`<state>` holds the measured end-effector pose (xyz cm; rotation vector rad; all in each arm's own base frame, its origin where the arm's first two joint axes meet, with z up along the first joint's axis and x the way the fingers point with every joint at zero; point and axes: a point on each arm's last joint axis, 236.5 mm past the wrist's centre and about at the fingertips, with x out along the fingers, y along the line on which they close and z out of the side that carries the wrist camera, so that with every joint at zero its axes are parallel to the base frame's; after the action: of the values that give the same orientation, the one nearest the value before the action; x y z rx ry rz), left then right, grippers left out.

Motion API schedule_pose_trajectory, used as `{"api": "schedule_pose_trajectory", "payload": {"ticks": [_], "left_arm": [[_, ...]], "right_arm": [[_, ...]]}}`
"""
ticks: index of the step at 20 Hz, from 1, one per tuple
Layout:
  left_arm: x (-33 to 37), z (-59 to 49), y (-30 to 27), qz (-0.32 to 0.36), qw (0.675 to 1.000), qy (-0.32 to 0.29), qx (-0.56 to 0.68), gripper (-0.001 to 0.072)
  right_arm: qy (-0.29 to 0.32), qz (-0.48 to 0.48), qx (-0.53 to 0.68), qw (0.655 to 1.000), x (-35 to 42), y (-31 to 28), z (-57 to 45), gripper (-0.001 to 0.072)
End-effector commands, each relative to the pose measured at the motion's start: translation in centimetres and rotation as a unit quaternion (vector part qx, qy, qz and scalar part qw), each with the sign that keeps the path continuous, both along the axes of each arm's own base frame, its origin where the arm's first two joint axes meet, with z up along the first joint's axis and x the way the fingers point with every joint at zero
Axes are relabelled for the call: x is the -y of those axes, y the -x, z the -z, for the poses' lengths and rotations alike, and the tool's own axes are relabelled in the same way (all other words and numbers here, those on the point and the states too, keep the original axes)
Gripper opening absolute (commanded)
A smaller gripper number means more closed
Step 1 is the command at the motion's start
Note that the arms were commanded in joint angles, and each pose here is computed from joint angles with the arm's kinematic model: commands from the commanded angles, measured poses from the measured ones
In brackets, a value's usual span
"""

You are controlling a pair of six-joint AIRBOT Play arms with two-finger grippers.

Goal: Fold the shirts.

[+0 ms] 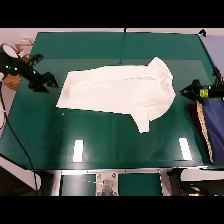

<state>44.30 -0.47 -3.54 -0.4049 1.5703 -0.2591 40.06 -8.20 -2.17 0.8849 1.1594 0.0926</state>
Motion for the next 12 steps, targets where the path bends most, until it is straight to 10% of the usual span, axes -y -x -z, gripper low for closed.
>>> {"api": "schedule_pose_trajectory", "payload": {"ticks": [1, 9, 12], "left_arm": [[0.3, 4.7, 3.3, -0.015, 0.998, 0.009, -0.059, 0.0703], [3.2, 7.5, 3.6, -0.023, 0.997, 0.071, -0.037, 0.0654], [3.6, 7.3, 2.4, -0.026, 0.996, 0.081, -0.009, 0.0103]], "right_arm": [[0.001, 0.050, -0.036, 0.998, -0.2, 5.0, 3.8, 0.0194], [-0.042, 0.050, -0.073, 0.995, -3.1, 8.0, 6.6, 0.0290], [-0.057, 0.052, -0.088, 0.993, -4.1, 9.0, 7.4, 0.0366]]}}
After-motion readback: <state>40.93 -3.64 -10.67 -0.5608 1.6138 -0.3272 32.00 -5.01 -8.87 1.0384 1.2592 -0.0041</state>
